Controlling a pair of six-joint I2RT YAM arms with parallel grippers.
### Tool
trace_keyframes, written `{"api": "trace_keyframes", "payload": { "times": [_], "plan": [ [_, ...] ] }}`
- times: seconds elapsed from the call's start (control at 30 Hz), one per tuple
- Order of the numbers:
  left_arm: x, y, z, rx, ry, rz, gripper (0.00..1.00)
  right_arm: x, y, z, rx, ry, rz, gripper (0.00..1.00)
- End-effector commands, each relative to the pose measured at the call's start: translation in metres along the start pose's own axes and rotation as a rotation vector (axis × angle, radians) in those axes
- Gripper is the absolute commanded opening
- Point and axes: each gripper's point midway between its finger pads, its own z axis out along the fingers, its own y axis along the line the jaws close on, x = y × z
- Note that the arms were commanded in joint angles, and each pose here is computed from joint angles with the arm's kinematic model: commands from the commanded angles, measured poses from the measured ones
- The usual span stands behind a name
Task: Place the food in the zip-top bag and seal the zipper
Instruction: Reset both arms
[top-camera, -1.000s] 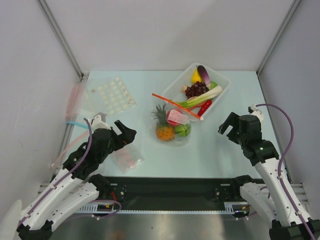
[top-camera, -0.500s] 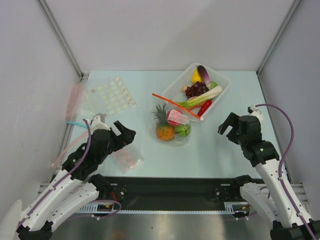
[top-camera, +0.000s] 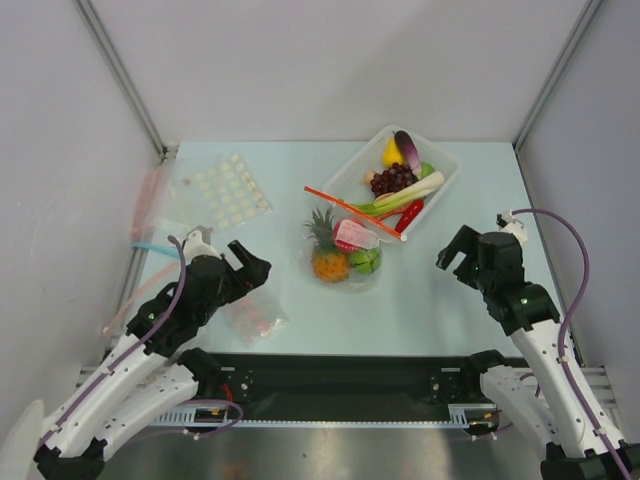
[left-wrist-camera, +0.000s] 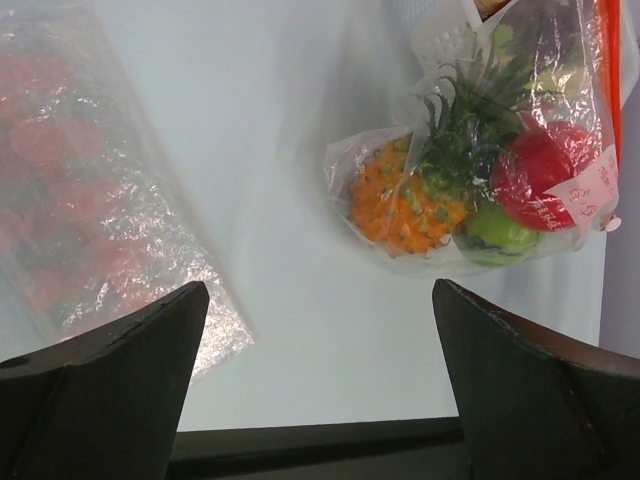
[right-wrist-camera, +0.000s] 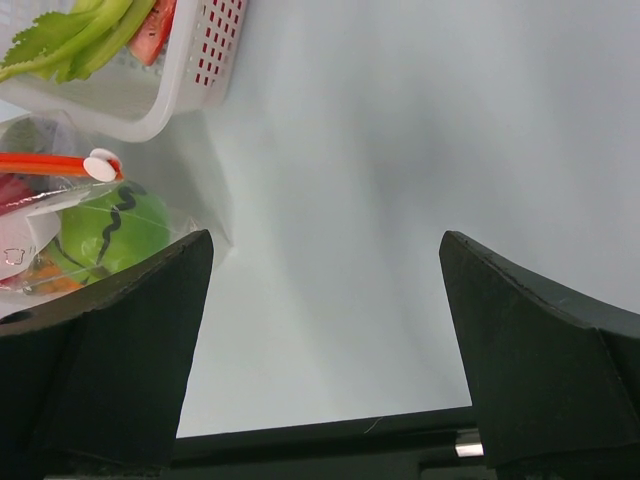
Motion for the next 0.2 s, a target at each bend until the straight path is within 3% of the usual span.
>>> {"api": "trace_keyframes", "payload": {
  "times": [0.0, 0.17],
  "plan": [
    [-0.025, -0.020, -0.005, 0.013, -0.055, -0.047, 1.00, -0.008, 0.000, -0.003, 0.012, -0.033, 0.014, 1.00],
    [-0.036, -0.035, -0.003, -0.026, -0.033, -0.027, 1.00, -0.006, 0.002, -0.003, 0.007, -0.012, 0.009, 1.00]
  ]
}}
